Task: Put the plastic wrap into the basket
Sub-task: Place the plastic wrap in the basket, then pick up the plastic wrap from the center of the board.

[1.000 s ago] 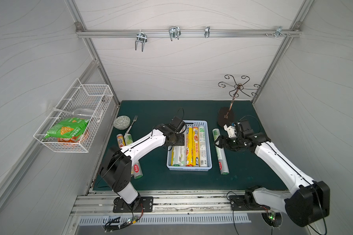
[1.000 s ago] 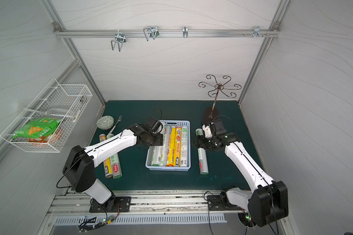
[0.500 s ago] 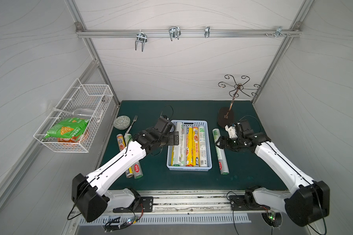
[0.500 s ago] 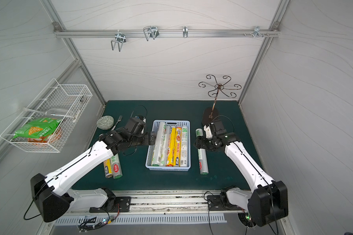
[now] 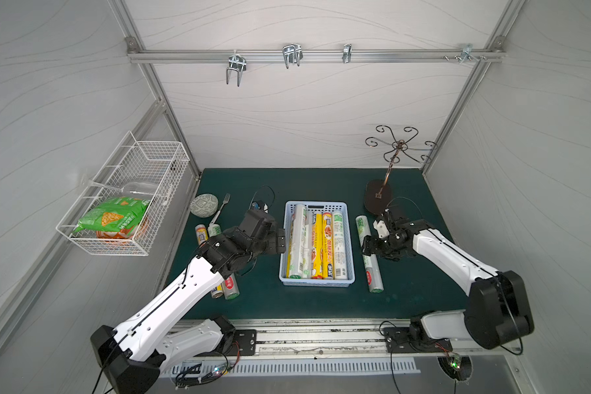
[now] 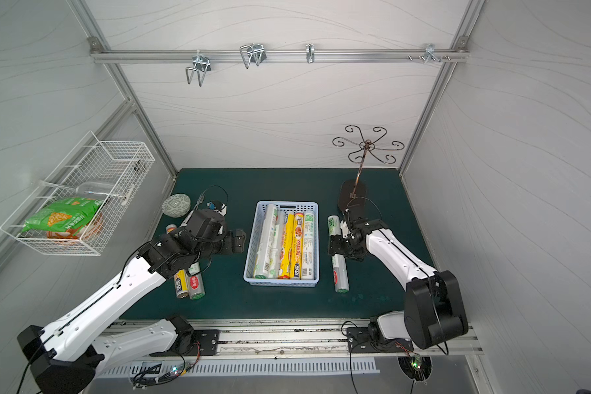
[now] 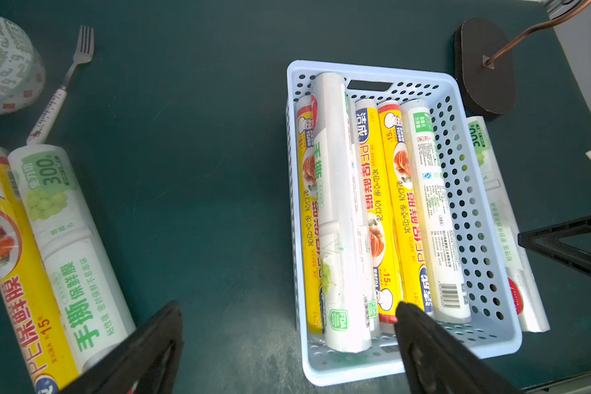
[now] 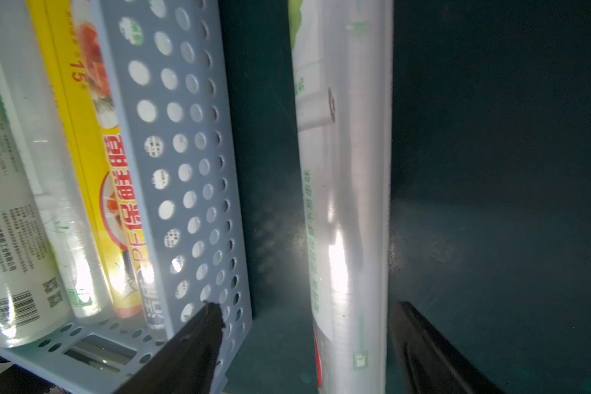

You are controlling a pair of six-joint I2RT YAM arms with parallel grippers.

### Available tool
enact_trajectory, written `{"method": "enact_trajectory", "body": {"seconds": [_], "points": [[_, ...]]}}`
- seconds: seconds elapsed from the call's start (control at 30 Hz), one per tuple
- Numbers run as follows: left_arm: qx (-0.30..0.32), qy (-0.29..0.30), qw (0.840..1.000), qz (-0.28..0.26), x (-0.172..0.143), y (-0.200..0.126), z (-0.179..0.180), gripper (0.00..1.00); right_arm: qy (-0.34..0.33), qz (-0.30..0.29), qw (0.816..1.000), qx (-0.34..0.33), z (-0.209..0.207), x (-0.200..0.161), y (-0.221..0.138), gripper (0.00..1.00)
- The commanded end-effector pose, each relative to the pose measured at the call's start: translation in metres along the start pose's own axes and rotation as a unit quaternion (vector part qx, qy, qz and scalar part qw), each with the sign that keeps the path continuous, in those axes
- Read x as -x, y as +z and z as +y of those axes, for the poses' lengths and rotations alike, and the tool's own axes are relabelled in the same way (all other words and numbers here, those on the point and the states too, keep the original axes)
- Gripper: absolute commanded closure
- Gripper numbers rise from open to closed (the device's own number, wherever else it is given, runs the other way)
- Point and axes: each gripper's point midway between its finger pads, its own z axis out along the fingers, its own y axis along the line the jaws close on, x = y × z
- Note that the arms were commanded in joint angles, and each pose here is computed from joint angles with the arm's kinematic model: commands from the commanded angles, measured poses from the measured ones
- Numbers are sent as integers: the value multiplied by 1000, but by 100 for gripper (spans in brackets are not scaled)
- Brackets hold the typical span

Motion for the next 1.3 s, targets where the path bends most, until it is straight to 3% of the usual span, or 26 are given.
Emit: {"method": "enact_trajectory", "body": {"seconds": [0.0, 0.57, 1.03, 1.27], "points": [[2, -8, 1000, -12, 4, -6, 4, 1, 4, 4, 1000, -22, -10, 0, 8, 18], [-6, -50, 999, -7, -17, -25, 18, 1, -25, 37, 995, -89, -30, 10, 35, 20], [-21, -70, 997, -9, -38, -45, 32, 1, -15, 60, 993, -96, -36, 3, 50, 36], [-34, -70, 997, -7, -42, -44, 30, 1, -4, 81, 992, -99, -40, -2, 64, 38]]}}
